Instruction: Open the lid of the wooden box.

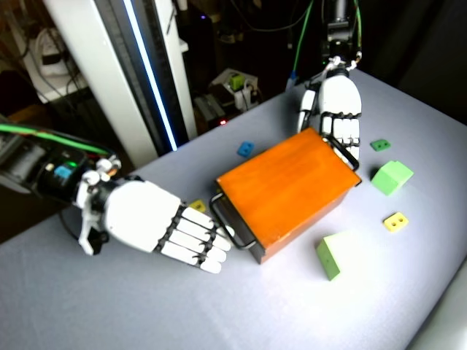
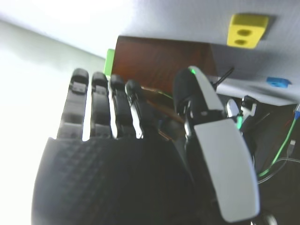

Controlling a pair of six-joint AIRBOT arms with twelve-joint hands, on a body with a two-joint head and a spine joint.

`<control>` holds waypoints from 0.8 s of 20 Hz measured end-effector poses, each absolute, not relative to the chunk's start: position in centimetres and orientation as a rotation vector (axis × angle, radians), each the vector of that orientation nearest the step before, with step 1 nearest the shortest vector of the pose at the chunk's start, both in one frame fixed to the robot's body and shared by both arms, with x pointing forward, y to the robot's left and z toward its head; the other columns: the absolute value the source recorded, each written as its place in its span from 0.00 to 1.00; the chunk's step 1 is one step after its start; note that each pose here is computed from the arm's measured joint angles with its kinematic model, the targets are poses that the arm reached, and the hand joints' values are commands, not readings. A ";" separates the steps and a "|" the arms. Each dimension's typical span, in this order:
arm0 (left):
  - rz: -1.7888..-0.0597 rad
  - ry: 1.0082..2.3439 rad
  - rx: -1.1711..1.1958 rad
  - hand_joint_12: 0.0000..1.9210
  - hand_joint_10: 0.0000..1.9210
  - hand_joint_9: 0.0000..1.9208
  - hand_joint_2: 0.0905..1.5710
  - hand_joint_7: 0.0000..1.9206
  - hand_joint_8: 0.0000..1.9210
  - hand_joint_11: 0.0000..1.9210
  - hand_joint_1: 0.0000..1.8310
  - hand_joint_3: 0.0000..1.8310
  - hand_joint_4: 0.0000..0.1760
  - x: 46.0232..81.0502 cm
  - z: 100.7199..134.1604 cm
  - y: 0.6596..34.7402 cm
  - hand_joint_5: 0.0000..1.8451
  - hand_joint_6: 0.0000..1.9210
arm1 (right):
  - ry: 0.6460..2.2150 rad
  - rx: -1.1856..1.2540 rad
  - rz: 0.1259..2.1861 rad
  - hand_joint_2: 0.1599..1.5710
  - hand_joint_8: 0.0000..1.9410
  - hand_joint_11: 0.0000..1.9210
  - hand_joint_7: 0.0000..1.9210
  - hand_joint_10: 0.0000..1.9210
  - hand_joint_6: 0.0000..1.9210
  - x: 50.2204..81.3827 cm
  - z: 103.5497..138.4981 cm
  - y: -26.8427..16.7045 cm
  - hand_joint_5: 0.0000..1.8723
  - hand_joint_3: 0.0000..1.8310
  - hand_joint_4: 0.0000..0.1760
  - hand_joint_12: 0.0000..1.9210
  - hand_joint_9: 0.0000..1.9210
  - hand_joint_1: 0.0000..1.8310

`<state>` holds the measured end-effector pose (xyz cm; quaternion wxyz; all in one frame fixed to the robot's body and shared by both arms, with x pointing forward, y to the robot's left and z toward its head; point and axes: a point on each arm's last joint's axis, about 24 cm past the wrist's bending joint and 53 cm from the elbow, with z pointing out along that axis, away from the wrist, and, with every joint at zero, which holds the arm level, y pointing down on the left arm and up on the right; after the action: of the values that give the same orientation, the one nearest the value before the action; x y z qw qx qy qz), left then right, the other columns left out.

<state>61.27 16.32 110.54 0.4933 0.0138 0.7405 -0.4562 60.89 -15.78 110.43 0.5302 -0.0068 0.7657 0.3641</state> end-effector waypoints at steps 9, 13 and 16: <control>-1.127 1.731 0.044 0.00 0.00 0.00 0.86 0.00 0.00 0.00 0.24 0.00 0.35 61.2 112.8 16.8 0.00 0.00 | 1.770 0.012 0.905 0.90 0.00 0.00 0.00 0.00 0.00 60.9 112.0 -16.2 0.00 0.00 0.00 0.00 0.00 0.27; -1.127 1.704 0.038 0.00 0.00 0.00 0.87 0.00 0.00 0.00 0.25 0.00 0.29 61.4 113.4 17.1 0.00 0.00 | 1.724 0.022 0.924 0.91 0.00 0.00 0.00 0.00 0.00 61.0 113.1 -16.3 0.00 0.00 0.00 0.00 0.00 0.24; -1.126 1.689 0.032 0.00 0.00 0.00 0.86 0.00 0.00 0.00 0.25 0.00 0.31 61.5 113.8 17.2 0.00 0.00 | 1.708 0.024 0.927 0.92 0.00 0.00 0.00 0.00 0.00 61.1 113.5 -16.4 0.00 0.01 0.00 0.00 0.00 0.25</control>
<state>61.47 17.18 113.75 0.5274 0.0136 0.7068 -0.4712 61.13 -16.38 113.50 0.5639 0.0101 0.7258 0.3940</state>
